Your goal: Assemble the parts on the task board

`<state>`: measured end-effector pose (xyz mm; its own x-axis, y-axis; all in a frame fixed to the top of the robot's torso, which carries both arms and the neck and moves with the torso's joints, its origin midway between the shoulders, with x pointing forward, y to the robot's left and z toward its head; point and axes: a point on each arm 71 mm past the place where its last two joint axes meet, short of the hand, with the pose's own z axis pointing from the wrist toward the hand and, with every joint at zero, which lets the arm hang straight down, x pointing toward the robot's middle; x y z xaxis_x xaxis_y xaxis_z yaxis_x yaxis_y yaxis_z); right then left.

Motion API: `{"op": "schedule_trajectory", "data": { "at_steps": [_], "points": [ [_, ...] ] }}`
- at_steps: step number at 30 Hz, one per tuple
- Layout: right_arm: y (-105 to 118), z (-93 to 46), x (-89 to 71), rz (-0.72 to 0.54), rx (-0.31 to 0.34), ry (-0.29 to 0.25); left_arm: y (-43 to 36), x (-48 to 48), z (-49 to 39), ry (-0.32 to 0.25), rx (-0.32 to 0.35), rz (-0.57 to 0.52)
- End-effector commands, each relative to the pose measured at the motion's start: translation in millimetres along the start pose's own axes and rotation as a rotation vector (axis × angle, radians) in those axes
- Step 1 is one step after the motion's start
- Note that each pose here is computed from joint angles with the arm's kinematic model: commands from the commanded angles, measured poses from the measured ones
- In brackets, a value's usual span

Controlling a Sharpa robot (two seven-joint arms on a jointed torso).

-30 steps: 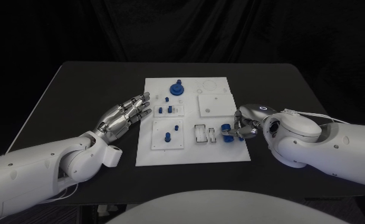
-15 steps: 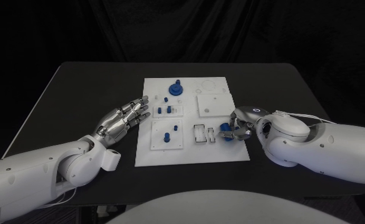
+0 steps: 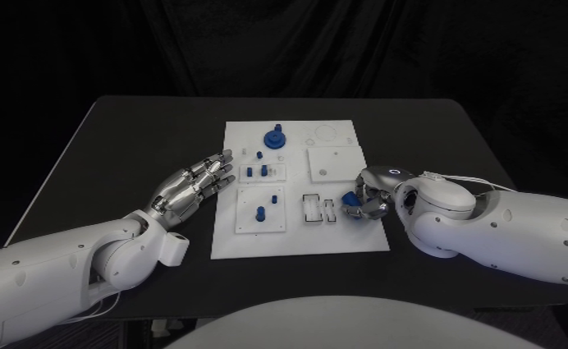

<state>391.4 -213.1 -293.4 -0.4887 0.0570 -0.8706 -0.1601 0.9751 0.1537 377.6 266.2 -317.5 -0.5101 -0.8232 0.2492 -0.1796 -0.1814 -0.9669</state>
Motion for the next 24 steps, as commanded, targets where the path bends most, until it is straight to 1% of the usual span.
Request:
{"op": "schedule_trajectory", "data": {
  "at_steps": [1, 6, 8, 11, 13, 16, 24],
  "points": [
    [-1, -3.0, 4.4, 0.136, -0.025, -0.006, -4.4, 2.1, -0.6, 0.009, 0.064, -0.014],
    [3, -11.2, -2.2, 0.294, -0.074, -0.090, -4.5, 1.5, -1.3, 0.007, 0.063, -0.014],
    [6, -15.8, -4.2, 0.349, -0.093, -0.112, -4.5, 1.0, -1.4, 0.006, 0.063, -0.013],
    [10, -20.9, -5.7, 0.395, -0.112, -0.128, -4.4, 0.7, -1.5, 0.005, 0.062, -0.012],
    [14, -23.4, -5.7, 0.417, -0.121, -0.127, -4.2, 0.7, -1.3, 0.005, 0.061, -0.012],
    [18, -24.2, -4.0, 0.446, -0.117, -0.105, -4.0, 0.8, -0.9, 0.005, 0.062, -0.011],
    [26, -19.9, -0.6, 0.477, -0.111, -0.073, -3.7, 1.1, -0.3, 0.004, 0.062, -0.010]
  ]
}}
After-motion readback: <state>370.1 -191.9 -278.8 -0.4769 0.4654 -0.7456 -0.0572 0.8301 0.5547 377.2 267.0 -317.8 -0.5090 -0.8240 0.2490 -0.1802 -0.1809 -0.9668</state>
